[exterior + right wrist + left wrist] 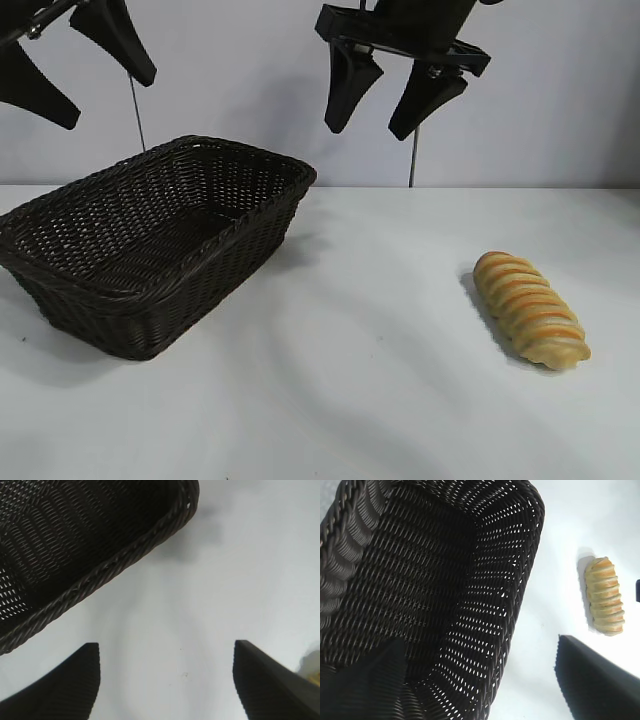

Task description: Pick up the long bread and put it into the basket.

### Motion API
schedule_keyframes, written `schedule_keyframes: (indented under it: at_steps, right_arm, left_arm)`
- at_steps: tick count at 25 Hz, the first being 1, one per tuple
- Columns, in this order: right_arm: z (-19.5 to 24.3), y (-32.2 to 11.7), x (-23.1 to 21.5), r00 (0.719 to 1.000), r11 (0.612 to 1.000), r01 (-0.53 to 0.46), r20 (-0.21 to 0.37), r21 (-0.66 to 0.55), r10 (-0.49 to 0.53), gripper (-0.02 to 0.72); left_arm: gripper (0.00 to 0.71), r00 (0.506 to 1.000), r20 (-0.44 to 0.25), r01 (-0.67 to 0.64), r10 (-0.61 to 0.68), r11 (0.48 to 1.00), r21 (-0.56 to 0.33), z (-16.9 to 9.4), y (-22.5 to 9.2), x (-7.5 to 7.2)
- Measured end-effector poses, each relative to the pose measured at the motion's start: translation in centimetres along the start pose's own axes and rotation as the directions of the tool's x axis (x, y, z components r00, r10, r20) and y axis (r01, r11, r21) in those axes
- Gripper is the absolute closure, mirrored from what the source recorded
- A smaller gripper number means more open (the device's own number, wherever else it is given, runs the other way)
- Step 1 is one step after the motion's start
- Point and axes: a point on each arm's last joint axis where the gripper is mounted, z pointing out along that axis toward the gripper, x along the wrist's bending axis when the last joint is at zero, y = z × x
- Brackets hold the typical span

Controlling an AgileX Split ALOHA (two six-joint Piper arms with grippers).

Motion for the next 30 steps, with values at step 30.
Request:
schedule_keyframes:
  at_steps: [30]
  right_arm:
    - [0.00, 0.00, 0.00, 1.000, 1.000, 0.000, 0.000, 0.000, 0.000, 0.167]
  left_arm:
    - [0.116, 1.000, -0.009, 0.002, -0.002, 0.999, -0.048, -0.01, 0.44, 0.08]
